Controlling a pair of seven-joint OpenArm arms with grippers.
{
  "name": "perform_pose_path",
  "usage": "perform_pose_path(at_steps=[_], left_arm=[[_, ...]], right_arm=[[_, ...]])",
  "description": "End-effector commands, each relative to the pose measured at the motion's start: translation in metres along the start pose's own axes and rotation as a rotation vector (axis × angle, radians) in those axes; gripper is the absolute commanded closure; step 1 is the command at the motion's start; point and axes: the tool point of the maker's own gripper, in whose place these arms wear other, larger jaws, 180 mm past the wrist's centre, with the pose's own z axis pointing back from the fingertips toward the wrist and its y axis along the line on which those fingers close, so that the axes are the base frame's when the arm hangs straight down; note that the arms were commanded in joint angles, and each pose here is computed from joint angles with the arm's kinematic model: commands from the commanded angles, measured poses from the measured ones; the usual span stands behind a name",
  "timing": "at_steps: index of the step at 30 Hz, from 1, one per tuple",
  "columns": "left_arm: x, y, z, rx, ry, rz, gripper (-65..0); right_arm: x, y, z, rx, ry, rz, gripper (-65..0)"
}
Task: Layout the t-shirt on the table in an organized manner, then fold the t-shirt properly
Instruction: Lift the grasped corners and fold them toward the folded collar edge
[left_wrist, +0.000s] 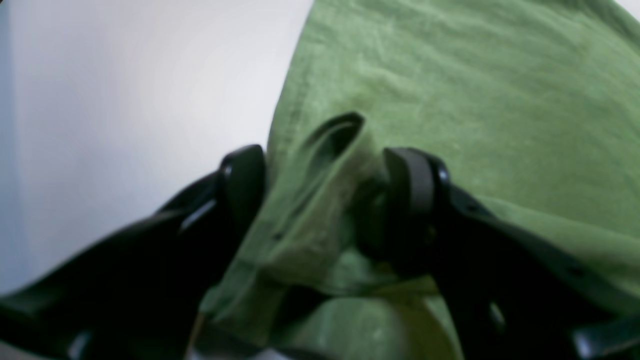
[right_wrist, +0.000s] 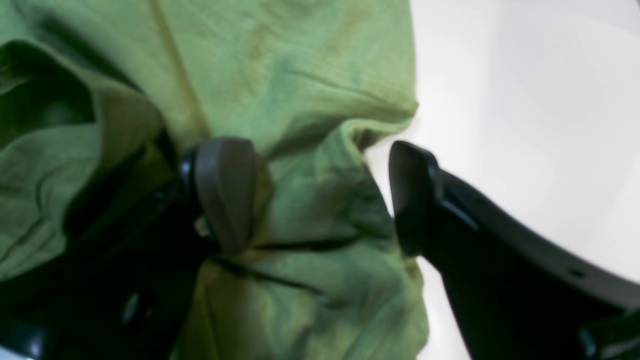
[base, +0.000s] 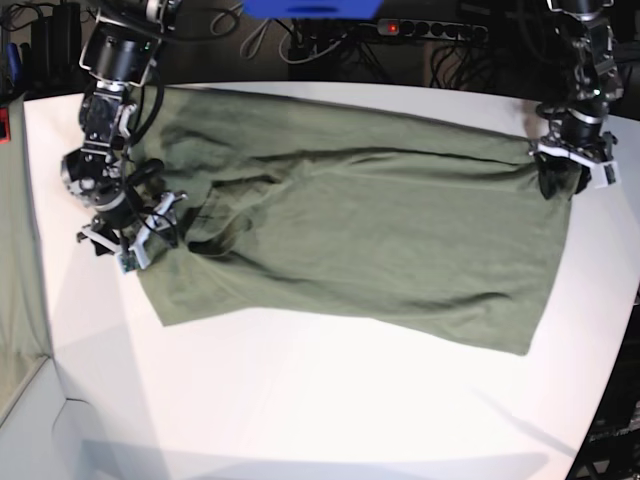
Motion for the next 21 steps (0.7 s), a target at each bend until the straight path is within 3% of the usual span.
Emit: perform_pose_path(at_steps=[1, 6, 10, 16, 21], left_arm=[[-0.114, 0.012, 0.043, 0.055, 0.458, -0.042, -36.2], [-0.129, 0.009, 0.066, 0.049, 0.489, -0.051, -36.2], [-0.124, 0.018, 0.082, 0.097, 0.452, -0.019, -36.2], [-0.115, 0.023, 0.081, 0.123, 0.423, 0.0, -36.2], [-0.076, 0.012, 0.065, 0.091, 0.326, -0.037, -36.2]], right_arm=[[-0.029, -0.002, 0.004, 0.001, 0.142, 0.063, -42.3], [-0.03, -0.002, 0.004, 0.001, 0.144, 0.061, -42.3], [-0.03, -0.002, 0.004, 0.0, 0.144, 0.062, -42.3], [-0.03, -0.001, 0.004, 0.003, 0.143, 0.061, -42.3], [-0.026, 0.003, 0.002, 0.008, 0.132, 0.054, -42.3]])
